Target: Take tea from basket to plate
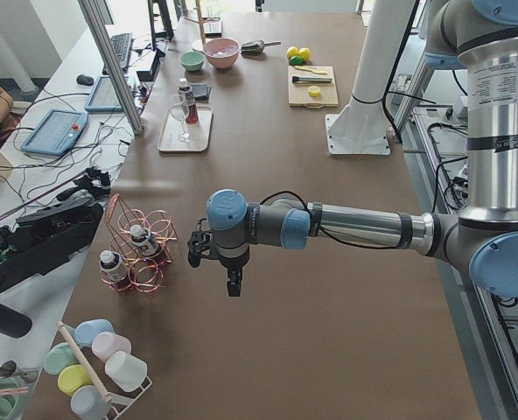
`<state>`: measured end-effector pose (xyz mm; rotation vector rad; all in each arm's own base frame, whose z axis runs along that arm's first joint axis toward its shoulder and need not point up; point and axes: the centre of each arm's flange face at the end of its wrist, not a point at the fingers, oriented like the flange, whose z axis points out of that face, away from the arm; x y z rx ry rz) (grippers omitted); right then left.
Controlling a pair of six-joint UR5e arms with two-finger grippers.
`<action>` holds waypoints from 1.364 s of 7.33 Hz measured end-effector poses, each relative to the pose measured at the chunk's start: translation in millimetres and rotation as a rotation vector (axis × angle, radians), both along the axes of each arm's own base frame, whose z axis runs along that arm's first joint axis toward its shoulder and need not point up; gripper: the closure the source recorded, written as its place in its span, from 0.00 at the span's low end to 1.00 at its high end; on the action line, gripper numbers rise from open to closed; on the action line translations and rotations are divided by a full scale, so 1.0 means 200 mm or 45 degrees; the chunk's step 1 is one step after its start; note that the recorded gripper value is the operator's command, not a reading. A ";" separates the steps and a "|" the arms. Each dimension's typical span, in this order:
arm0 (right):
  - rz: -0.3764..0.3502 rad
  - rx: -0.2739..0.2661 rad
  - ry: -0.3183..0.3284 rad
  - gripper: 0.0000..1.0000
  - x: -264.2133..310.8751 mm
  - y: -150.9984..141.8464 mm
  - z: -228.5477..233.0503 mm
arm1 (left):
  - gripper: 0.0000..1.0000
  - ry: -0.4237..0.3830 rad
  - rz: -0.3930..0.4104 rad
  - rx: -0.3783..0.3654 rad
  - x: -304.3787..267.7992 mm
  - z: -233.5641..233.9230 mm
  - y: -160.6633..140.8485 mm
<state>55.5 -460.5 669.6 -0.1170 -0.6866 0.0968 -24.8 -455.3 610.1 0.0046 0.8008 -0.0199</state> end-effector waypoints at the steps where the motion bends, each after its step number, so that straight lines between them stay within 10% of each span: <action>1: 0.001 -0.002 -0.002 0.00 0.00 0.00 0.00 | 0.03 0.000 0.000 0.001 0.00 0.00 0.00; 10: 0.004 -0.010 -0.008 0.00 0.00 0.02 0.02 | 0.03 0.002 0.001 0.003 0.00 0.00 0.00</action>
